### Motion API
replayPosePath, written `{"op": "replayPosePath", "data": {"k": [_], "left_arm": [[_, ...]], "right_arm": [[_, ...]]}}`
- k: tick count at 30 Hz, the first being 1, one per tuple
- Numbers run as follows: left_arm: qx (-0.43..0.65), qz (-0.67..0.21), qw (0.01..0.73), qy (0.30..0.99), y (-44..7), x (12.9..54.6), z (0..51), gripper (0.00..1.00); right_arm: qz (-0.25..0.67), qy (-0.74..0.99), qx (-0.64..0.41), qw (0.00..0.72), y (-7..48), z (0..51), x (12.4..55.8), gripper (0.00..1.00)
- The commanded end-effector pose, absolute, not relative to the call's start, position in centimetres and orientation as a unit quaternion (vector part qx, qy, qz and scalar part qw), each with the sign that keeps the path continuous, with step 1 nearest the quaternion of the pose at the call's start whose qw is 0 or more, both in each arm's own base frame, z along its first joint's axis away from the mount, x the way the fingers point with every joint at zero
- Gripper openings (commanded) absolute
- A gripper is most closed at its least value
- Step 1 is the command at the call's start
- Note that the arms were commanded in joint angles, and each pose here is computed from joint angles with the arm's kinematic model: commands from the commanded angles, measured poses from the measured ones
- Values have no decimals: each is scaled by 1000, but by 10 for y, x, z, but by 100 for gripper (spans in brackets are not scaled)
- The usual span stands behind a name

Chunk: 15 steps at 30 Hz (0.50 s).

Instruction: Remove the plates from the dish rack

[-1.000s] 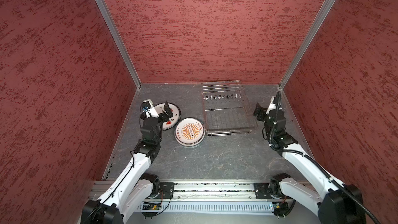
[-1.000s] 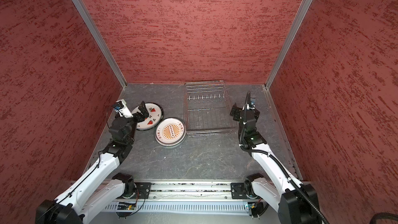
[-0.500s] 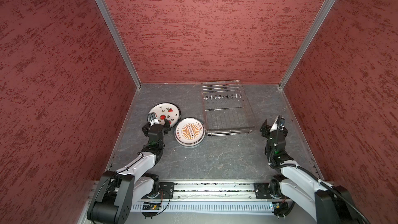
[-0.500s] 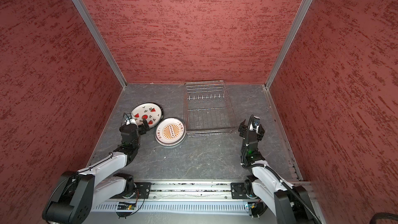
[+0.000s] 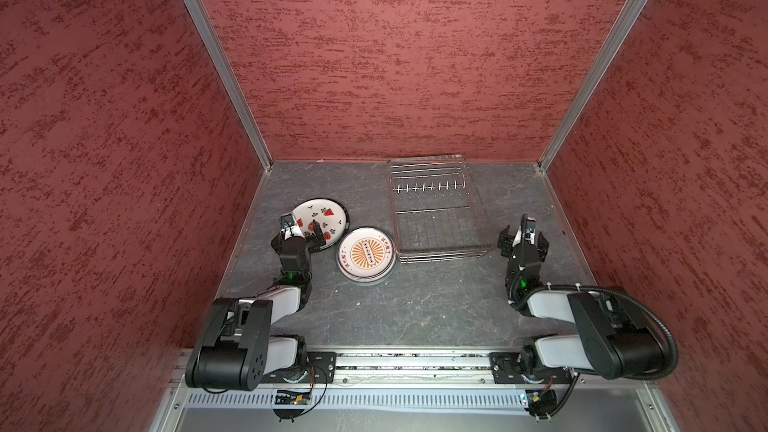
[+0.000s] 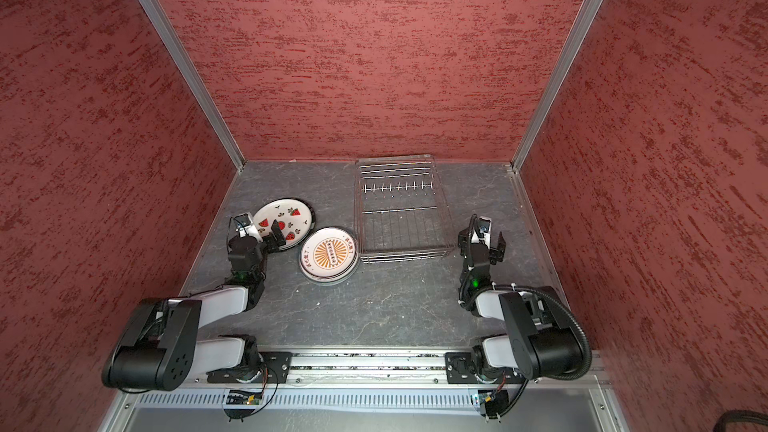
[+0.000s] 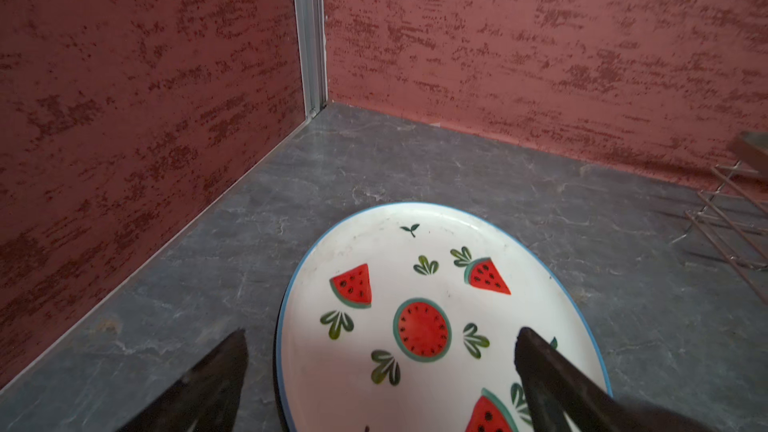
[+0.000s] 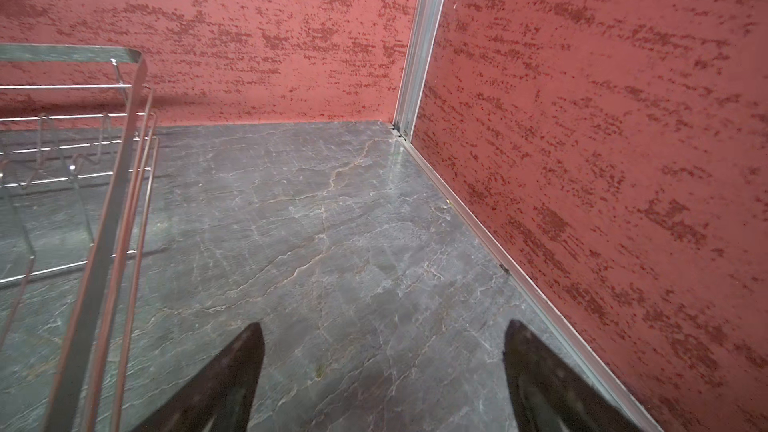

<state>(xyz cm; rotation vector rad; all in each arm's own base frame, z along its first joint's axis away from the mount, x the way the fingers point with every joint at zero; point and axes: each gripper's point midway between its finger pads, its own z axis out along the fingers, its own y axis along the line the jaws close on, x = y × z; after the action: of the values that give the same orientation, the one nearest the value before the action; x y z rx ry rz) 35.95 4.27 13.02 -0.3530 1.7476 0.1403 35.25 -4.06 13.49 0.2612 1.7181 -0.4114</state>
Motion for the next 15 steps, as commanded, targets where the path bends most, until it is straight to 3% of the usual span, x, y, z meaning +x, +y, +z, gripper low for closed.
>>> {"op": "replayPosePath", "data": {"k": [1,6,9,15], "left_arm": [[-120,52,664,737,37,373,141,99],[-103,36,637,763,29,383,132,99],[-96,33,621,777,27,394,128,99],[-95,26,603,791,28,403,123,99]], "right_arm": [[-168,736,114,645,-40,158,377,94],[-139,743,132,642,-50,155,380,96],[-70,710,126,689,-44,165,366,95],[-67,726,122,673,-45,146,378,99]]}}
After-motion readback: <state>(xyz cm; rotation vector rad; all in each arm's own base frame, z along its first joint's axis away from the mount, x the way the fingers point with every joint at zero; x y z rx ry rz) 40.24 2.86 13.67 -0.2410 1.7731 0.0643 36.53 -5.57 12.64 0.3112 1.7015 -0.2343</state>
